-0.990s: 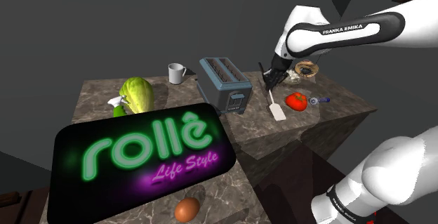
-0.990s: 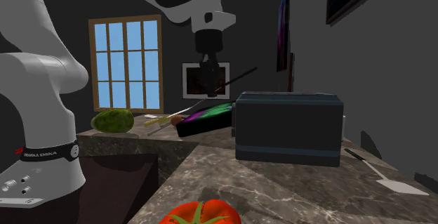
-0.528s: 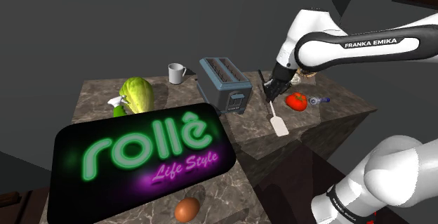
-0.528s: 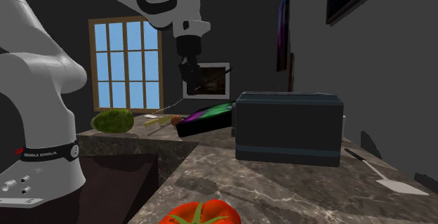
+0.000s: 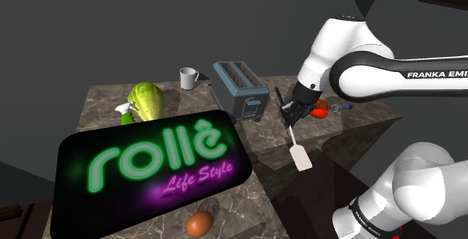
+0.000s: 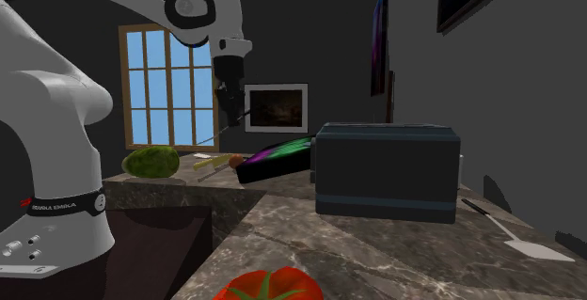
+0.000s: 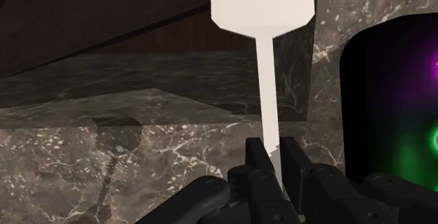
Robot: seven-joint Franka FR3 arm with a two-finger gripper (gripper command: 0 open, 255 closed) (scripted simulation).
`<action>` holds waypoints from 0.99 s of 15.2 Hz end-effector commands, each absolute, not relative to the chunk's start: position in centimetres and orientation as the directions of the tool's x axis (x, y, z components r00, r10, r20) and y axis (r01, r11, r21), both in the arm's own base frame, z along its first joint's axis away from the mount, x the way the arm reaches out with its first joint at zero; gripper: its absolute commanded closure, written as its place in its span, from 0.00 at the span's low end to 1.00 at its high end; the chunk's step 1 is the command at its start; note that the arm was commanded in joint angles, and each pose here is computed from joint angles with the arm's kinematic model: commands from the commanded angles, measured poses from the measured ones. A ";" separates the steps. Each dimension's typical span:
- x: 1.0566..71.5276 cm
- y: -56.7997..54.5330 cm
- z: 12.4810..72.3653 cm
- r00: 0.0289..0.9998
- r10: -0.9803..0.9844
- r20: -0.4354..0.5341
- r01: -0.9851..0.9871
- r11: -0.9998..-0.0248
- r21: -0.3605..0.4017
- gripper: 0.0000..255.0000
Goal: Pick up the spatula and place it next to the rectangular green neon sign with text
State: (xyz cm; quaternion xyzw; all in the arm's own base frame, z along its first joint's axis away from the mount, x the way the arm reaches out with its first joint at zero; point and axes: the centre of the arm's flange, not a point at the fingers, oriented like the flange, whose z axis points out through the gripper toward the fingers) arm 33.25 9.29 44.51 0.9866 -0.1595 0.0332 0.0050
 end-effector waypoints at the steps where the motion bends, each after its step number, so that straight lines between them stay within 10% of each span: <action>1: 31.7 11.4 44.5 0.947 -0.316 0.066 -0.316 -0.949 0.000 1.00; 15: 20.4 26.1 44.5 0.947 -0.316 0.066 -0.316 -0.949 0.000 1.00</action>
